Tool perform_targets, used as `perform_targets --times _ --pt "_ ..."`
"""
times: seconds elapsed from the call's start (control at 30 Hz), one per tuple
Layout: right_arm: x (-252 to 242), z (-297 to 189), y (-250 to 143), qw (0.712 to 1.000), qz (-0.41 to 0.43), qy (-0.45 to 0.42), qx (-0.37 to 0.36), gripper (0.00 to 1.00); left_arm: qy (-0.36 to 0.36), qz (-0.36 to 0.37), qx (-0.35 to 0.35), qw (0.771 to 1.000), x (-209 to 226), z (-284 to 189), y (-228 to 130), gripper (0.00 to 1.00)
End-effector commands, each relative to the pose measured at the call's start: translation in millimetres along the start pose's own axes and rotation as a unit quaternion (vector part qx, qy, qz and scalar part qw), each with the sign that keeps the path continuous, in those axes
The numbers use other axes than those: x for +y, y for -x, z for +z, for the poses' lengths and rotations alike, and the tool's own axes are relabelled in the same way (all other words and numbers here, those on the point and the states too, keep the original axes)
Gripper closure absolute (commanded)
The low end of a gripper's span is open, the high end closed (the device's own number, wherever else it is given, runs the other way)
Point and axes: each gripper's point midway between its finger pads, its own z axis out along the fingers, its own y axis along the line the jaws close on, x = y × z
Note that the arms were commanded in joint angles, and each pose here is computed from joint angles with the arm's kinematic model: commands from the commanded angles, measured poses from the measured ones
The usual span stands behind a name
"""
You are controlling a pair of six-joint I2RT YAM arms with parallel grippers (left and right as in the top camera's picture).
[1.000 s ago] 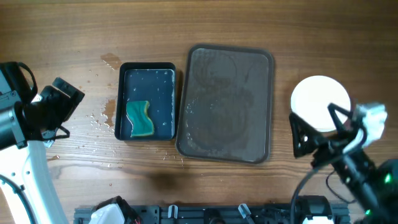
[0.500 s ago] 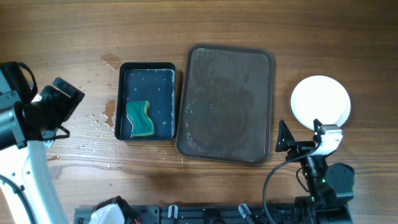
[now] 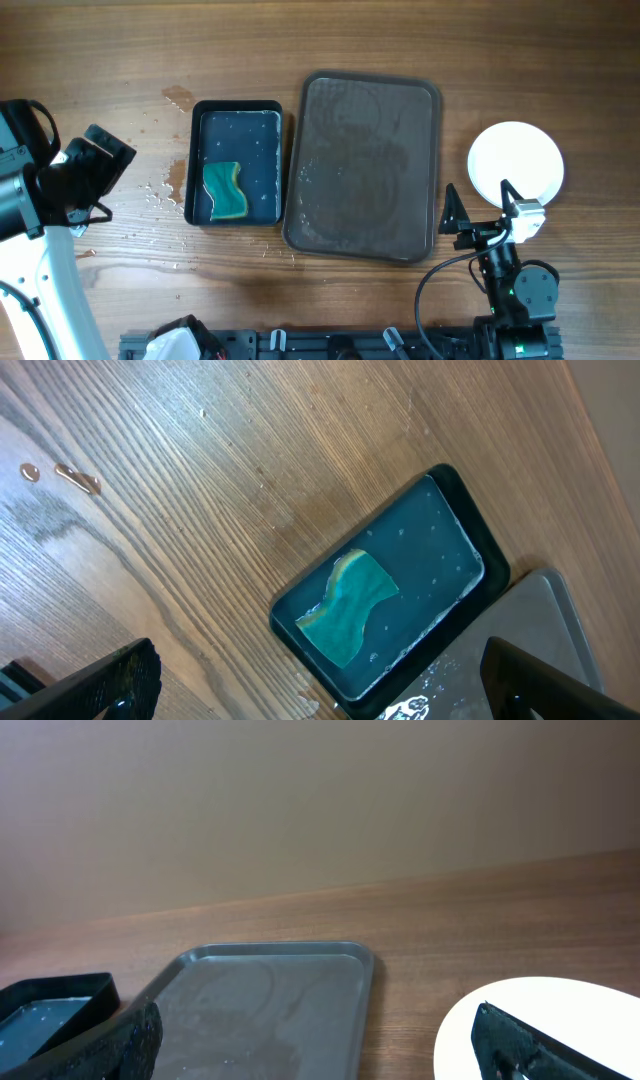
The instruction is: Clean dirty plates on tray and stack at the side
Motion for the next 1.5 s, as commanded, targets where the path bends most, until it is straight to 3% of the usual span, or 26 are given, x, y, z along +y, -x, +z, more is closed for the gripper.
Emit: perform_targets --times 0.0,0.67,0.73,1.0,1.47 --pt "0.3 -0.6 2.3 1.000 -0.005 0.000 -0.008 0.00 -0.005 0.001 -0.006 1.000 -1.8 -3.6 3.4 0.00" --pt "0.3 -0.6 2.3 1.000 -0.005 0.000 -0.008 0.00 -0.011 0.004 -0.013 1.000 -3.0 -8.8 2.1 0.00" --pt "0.3 -0.6 2.3 1.000 -0.005 0.000 -0.008 0.00 -0.023 0.015 -0.022 0.999 -8.0 -16.8 -2.5 0.00" --pt "0.3 -0.6 2.3 1.000 -0.005 0.000 -0.008 0.00 -0.122 0.170 -0.001 0.978 -67.2 -49.2 -70.6 0.00" --pt "0.3 -0.6 2.3 1.000 -0.005 0.000 -0.008 0.00 -0.129 0.180 0.001 0.975 -70.1 -51.5 -75.7 0.00"
